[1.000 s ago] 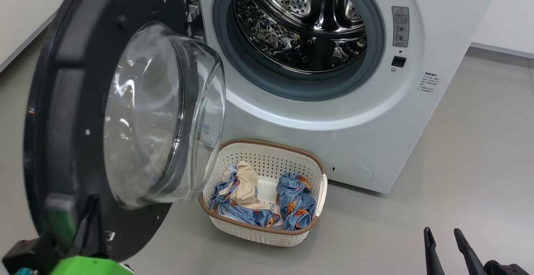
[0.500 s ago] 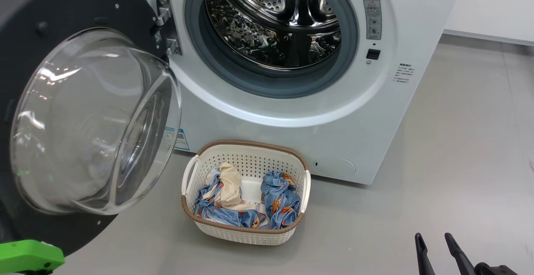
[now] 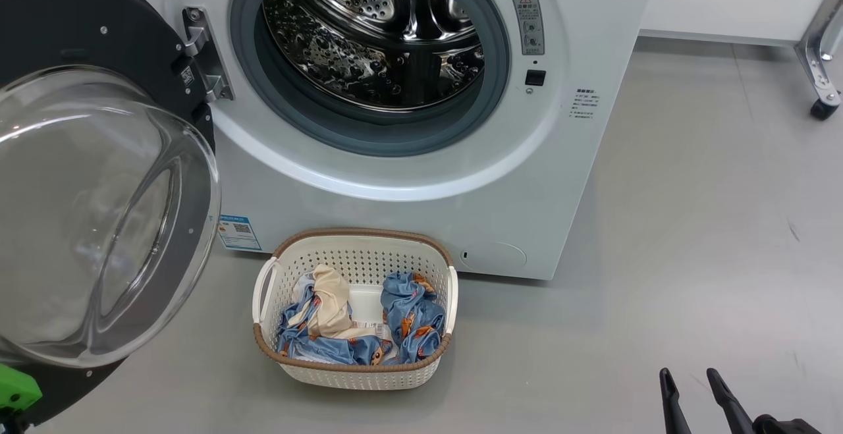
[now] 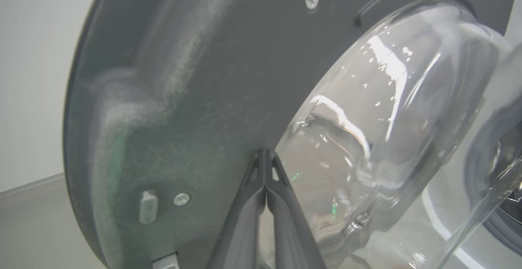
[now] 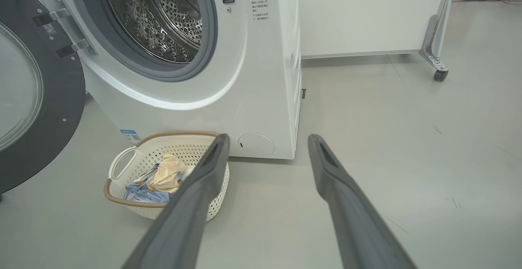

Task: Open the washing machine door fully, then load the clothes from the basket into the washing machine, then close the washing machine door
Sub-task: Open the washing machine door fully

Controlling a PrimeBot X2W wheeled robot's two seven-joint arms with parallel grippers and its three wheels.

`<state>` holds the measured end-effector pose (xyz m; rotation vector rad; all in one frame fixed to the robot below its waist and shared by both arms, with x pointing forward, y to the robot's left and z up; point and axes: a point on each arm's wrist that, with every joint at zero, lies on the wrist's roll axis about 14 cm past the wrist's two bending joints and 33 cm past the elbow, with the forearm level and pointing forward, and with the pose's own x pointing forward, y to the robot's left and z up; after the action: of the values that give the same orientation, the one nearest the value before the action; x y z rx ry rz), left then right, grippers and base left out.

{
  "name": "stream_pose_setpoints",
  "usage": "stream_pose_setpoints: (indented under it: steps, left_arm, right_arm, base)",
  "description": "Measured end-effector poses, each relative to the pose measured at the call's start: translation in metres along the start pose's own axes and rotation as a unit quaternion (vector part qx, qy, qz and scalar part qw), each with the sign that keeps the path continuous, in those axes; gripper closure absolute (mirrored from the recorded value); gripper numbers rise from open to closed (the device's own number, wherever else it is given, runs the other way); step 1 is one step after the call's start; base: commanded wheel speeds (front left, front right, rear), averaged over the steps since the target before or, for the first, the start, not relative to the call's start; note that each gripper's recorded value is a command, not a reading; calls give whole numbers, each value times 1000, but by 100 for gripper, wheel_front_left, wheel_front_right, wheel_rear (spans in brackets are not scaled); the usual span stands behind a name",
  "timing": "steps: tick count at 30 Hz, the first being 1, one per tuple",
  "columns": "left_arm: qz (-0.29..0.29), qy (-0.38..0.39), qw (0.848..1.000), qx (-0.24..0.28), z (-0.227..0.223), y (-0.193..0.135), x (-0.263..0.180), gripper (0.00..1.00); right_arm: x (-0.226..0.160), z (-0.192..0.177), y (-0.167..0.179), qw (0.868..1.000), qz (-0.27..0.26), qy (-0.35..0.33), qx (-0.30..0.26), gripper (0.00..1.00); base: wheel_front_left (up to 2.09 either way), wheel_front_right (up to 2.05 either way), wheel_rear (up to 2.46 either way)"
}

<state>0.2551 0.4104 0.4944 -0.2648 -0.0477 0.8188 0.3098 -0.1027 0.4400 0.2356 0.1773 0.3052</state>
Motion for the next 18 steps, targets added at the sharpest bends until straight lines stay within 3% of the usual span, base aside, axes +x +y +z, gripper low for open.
stream_pose_setpoints:
  steps: [11, 18]
  left_arm:
    - [12, 5, 1000, 15, -6, 1, 19, 100]
    - [18, -24, 999, -14, 6, -1, 22, 100]
  right_arm:
    - [-1, -1, -7, 1000, -13, 1, 5, 0]
    - [-1, 1, -11, 1000, -18, -2, 5, 0]
  base:
    - [0, 0, 0]
    - [0, 0, 0]
